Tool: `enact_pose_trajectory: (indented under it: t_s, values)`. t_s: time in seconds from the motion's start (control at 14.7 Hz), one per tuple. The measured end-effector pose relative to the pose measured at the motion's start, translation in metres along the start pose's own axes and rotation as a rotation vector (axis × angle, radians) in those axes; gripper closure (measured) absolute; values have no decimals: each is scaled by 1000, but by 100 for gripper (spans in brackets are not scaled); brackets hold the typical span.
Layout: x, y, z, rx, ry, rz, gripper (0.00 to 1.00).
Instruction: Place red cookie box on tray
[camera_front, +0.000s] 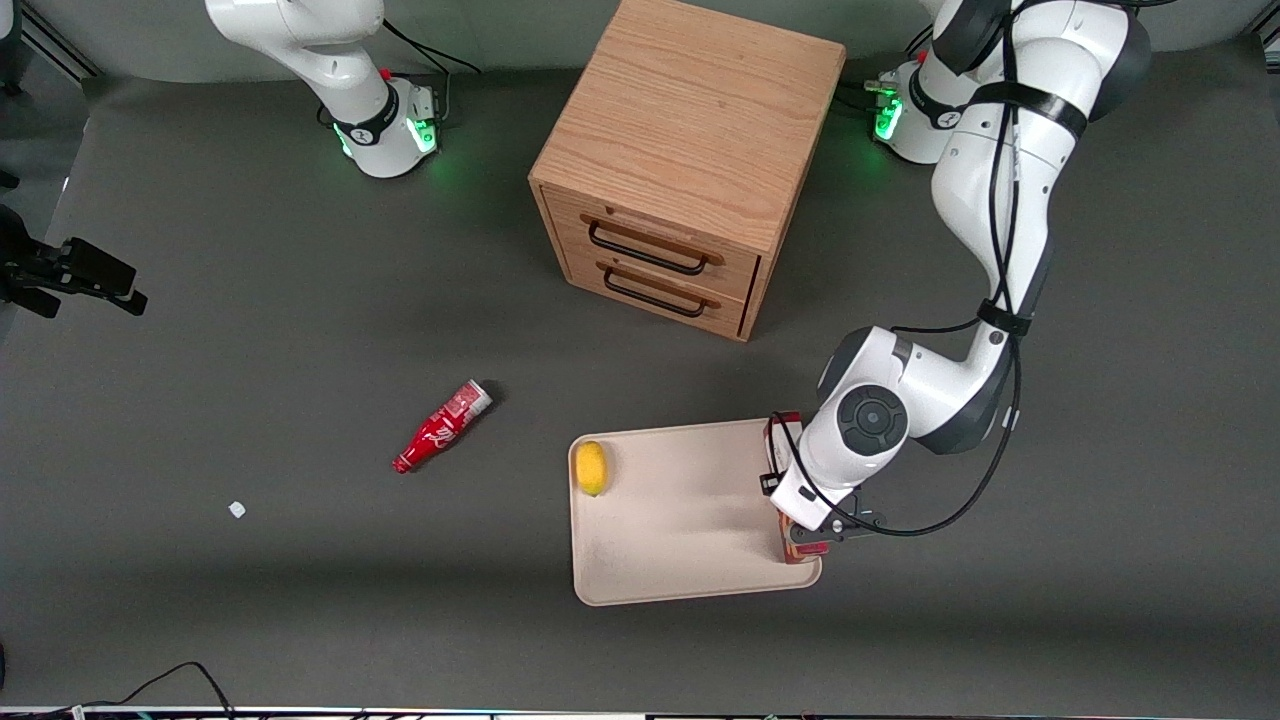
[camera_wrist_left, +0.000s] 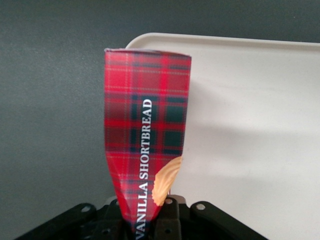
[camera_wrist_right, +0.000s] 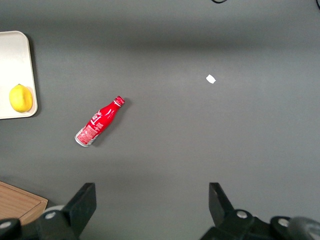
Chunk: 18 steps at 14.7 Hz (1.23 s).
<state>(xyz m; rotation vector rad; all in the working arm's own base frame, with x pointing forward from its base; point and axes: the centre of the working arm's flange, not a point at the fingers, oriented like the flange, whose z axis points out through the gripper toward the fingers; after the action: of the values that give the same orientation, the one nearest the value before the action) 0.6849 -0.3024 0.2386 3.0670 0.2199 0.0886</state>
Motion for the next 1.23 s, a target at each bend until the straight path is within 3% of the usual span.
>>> enact_pose_trajectory:
  t_s: [0.07,0.14,0.34,0.61,0.68,0.89,1.23]
  values:
    - [1,1,0,-10,13,0,82]
    - [3,2,1,-19,27,1,76]
    - [5,2,1,-9,62,25,45]
    - [6,3,0,-5,83,37,5]
    - [7,3,-1,-7,87,37,0]
    - [11,3,-8,-17,105,33,0]
    - [22,5,-76,-52,180,20,0]
